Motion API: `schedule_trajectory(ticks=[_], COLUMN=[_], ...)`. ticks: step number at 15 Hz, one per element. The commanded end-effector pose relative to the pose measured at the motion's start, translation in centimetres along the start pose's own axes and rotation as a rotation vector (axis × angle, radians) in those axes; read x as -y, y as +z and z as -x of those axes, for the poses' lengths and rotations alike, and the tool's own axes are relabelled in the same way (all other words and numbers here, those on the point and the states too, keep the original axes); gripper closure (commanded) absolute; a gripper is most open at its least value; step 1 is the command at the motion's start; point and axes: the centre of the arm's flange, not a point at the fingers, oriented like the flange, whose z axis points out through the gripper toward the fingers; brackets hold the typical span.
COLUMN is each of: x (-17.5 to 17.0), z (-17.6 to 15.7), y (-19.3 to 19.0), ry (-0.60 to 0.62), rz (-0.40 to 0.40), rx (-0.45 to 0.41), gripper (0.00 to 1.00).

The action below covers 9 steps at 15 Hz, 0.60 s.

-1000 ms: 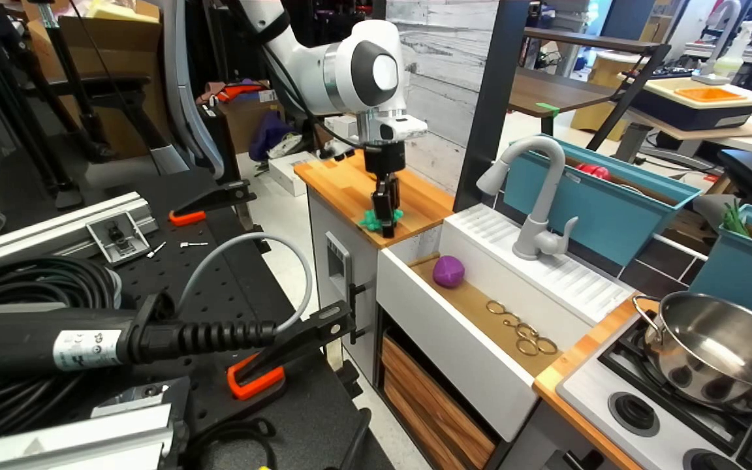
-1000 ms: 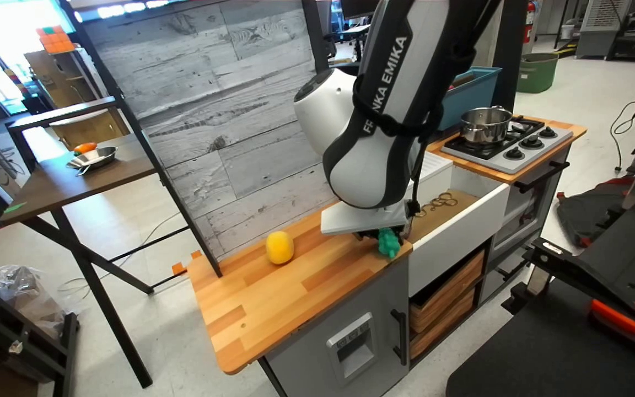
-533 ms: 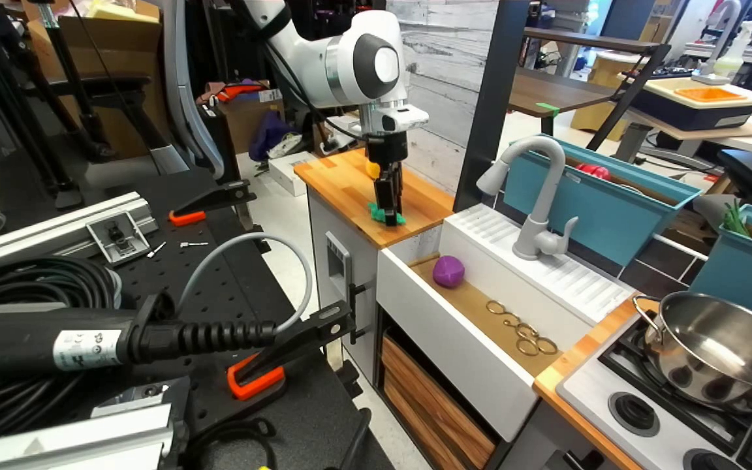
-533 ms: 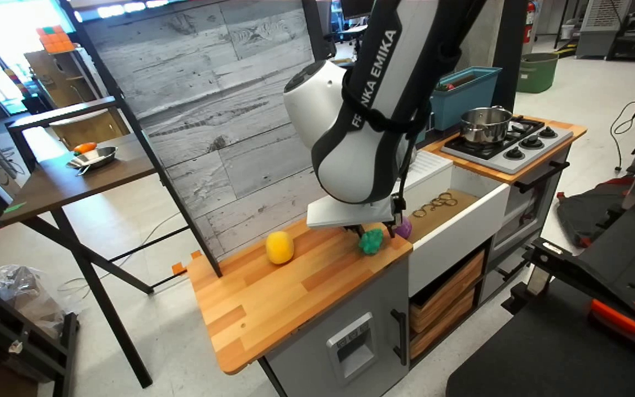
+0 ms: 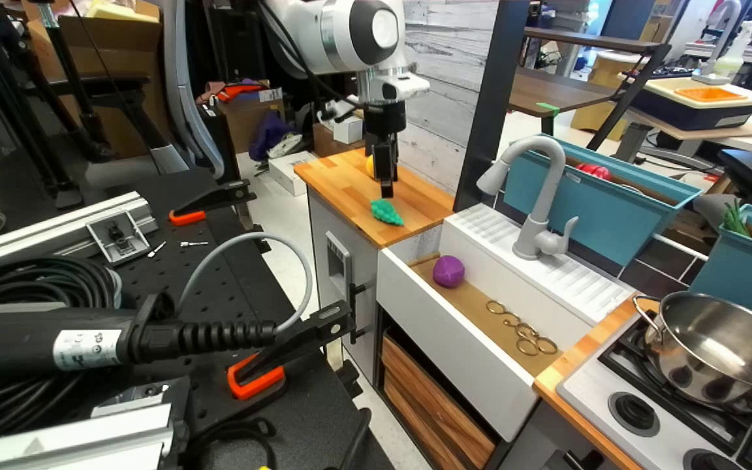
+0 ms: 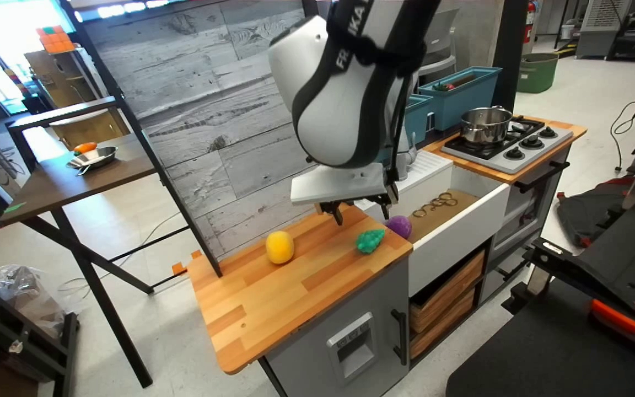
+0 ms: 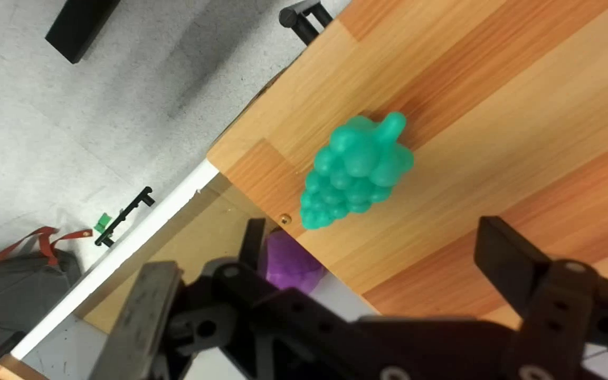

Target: Move the green grapes forwards

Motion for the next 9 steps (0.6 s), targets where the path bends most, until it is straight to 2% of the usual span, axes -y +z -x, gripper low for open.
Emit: schedule_trajectory(ticks=[1,5,6,9], x=[-4.3,-9.0,-4.6,-7.4], z=[0.4,1.5,0.9,1.3], y=[-7.8,-13.0,-9.7,-12.2], ry=[-0.117,-0.306,-0.238,-0.292], rz=[-0.048,-0.003,-0.023,-0.008], rx=[0.108,0.204,0.143,0.175], gripper=[0.00,0.00,0.00,0.00])
